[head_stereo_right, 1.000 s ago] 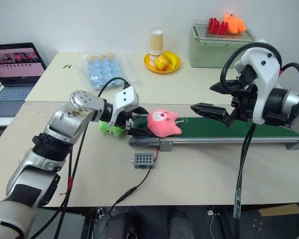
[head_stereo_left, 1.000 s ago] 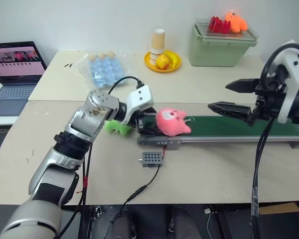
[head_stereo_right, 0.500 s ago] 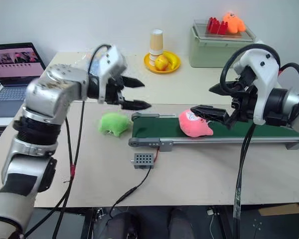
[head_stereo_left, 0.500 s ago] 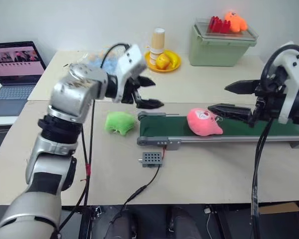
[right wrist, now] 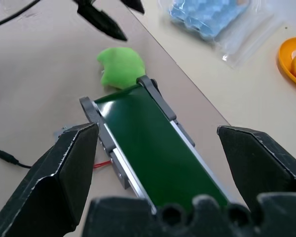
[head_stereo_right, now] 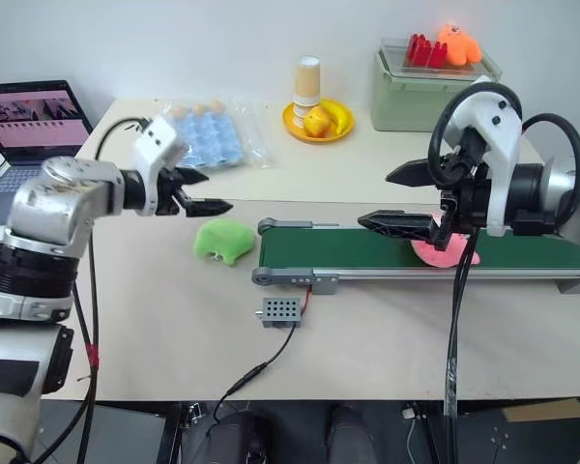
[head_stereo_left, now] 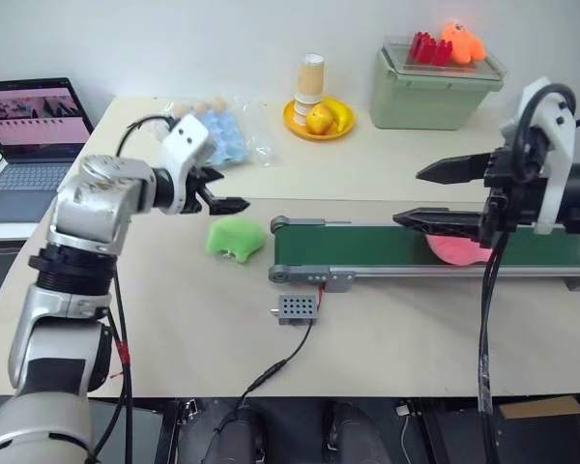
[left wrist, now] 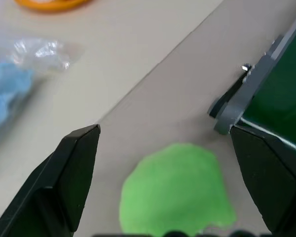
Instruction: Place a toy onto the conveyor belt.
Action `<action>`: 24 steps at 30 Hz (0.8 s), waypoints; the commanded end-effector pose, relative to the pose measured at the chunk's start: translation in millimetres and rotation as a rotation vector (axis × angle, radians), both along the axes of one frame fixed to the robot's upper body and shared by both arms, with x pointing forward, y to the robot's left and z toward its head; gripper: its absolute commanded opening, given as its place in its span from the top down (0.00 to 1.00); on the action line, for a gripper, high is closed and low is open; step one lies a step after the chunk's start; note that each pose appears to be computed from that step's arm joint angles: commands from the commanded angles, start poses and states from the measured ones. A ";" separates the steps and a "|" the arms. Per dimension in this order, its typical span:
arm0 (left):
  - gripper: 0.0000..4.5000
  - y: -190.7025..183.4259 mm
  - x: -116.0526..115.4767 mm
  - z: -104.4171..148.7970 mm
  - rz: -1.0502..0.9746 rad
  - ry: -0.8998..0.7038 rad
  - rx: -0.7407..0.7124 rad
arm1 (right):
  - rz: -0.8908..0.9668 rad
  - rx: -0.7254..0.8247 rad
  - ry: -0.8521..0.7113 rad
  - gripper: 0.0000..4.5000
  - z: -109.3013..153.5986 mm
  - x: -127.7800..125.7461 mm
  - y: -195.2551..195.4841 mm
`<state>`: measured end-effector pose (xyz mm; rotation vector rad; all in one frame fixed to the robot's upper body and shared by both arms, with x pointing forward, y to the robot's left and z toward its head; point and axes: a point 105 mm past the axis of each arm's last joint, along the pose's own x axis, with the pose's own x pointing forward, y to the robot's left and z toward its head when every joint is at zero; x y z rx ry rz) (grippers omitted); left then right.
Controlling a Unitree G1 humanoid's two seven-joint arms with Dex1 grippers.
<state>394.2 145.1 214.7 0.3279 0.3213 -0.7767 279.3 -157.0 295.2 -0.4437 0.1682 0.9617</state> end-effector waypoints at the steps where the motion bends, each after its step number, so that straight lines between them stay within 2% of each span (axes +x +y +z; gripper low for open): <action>1: 0.01 4.6 16.0 -5.1 0.095 0.009 -0.025 | 0.009 0.000 -0.059 0.00 10.6 0.1 2.4; 12: 0.01 10.9 32.1 -45.2 0.184 0.142 -0.027 | -0.049 0.003 -0.078 0.00 13.2 -3.4 -6.3; 17: 0.29 0.8 31.3 -52.6 0.160 0.189 -0.060 | -0.066 0.003 -0.090 0.00 15.0 -4.4 -8.1; 18: 0.40 -0.4 31.2 -52.9 0.156 0.193 -0.063 | -0.067 0.004 -0.091 0.00 15.2 -4.4 -8.2; 23: 0.76 0.5 32.2 -50.7 0.168 0.181 -0.053 | -0.073 0.007 -0.097 0.00 16.3 -3.4 -7.5; 24: 0.76 1.8 33.1 -49.4 0.176 0.174 -0.051 | -0.074 0.007 -0.097 0.00 16.2 -3.1 -7.5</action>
